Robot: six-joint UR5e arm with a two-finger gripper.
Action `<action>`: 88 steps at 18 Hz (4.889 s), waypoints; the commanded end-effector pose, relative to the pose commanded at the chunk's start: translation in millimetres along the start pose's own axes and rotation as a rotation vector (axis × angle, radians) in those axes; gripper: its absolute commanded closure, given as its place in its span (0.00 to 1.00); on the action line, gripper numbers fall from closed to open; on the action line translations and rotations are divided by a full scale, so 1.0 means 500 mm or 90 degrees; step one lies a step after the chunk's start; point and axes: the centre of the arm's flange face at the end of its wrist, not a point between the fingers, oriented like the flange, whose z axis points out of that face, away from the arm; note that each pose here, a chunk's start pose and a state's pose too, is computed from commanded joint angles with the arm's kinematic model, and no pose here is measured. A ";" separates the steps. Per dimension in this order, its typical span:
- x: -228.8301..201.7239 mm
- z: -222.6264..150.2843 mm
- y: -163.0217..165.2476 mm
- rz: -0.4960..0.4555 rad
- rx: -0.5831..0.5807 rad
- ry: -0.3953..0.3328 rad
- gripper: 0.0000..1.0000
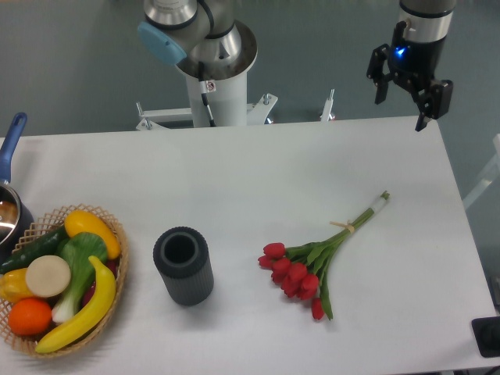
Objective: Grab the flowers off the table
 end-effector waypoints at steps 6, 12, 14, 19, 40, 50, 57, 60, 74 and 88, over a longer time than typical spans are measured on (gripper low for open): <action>0.004 0.009 -0.003 0.000 0.001 0.005 0.00; 0.010 0.042 -0.009 -0.006 0.023 -0.024 0.00; 0.018 0.061 -0.013 -0.011 0.049 -0.031 0.00; 0.023 0.075 -0.023 -0.093 0.058 -0.045 0.00; -0.010 0.317 -0.143 -0.218 0.103 -0.010 0.00; -0.036 0.457 -0.220 -0.164 0.052 0.053 0.00; -0.060 0.500 -0.244 -0.150 0.057 0.065 0.00; -0.053 0.534 -0.259 -0.148 0.058 0.083 0.00; -0.043 0.580 -0.277 -0.141 0.056 0.103 0.00; -0.039 0.594 -0.292 -0.134 0.053 0.107 0.07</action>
